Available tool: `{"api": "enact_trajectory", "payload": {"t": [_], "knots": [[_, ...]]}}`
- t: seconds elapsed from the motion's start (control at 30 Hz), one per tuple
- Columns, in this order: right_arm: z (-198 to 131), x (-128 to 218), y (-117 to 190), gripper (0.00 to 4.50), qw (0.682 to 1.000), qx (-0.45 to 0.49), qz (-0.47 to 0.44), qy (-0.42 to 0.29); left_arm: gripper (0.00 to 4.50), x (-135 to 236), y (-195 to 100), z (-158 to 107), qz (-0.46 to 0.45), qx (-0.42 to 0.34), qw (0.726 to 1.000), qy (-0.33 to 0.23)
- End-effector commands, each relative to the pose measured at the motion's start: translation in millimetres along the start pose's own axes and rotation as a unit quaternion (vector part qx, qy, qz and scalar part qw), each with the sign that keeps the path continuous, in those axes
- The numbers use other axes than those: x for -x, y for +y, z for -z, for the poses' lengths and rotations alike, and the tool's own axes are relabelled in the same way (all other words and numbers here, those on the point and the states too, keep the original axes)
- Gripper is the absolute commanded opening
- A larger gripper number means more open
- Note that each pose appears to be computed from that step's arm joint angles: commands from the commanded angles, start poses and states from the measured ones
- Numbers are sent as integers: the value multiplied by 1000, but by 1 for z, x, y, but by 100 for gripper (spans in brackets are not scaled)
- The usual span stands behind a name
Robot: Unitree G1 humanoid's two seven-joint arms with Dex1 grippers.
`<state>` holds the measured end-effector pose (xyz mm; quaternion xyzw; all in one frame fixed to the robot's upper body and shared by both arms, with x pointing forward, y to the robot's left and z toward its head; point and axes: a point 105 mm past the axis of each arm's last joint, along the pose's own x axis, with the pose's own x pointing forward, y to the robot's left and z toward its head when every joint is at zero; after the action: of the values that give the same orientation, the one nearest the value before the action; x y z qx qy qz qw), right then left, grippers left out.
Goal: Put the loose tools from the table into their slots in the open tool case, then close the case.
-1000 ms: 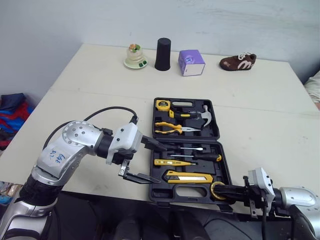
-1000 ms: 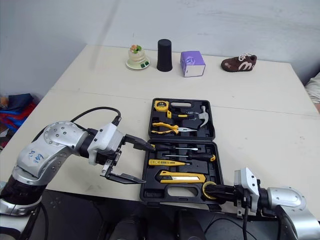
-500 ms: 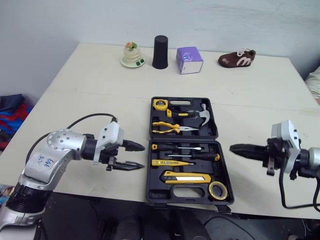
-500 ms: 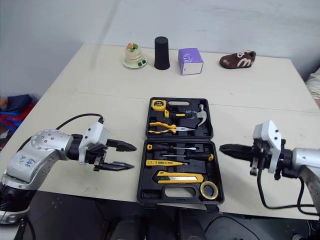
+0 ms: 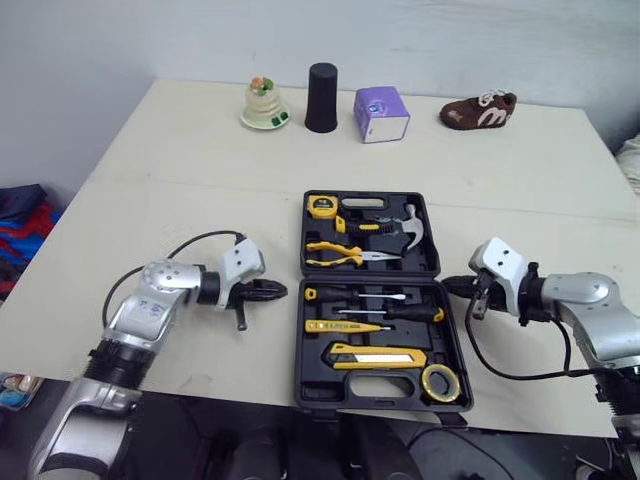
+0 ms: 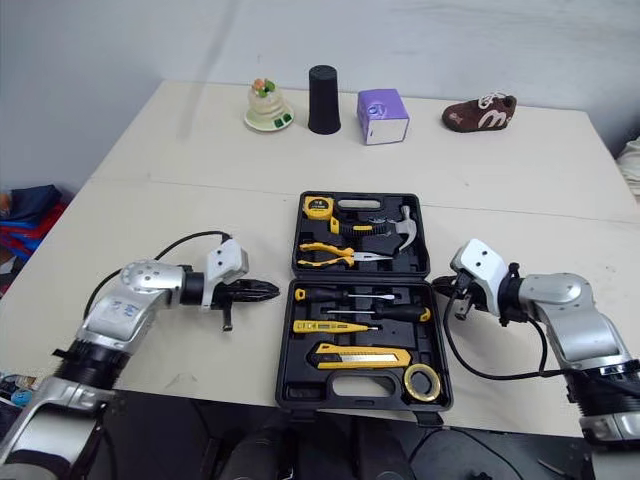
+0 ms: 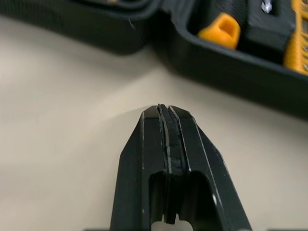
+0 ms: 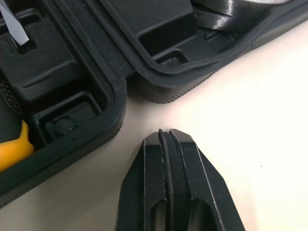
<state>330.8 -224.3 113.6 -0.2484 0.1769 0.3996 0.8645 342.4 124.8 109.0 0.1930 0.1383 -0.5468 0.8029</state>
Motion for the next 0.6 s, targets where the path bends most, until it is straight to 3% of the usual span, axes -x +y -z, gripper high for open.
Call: {"api": "enact_trajectory", "payload": {"t": [0.03, 0.27, 0.6], "knots": [[-9, -3, 3, 0, 1000, 12, -8, -15, 6, -9, 4, -11, 0, -12, 1000, -13], [-14, -2, 5, 0, 1000, 3, -2, -28, 6, -31, 11, -28, -1, -8, 1000, -29], [-16, 2, 3, 0, 1000, 5, 8, -24, 6, -37, 14, -28, -12, -2, 1000, -27]]}}
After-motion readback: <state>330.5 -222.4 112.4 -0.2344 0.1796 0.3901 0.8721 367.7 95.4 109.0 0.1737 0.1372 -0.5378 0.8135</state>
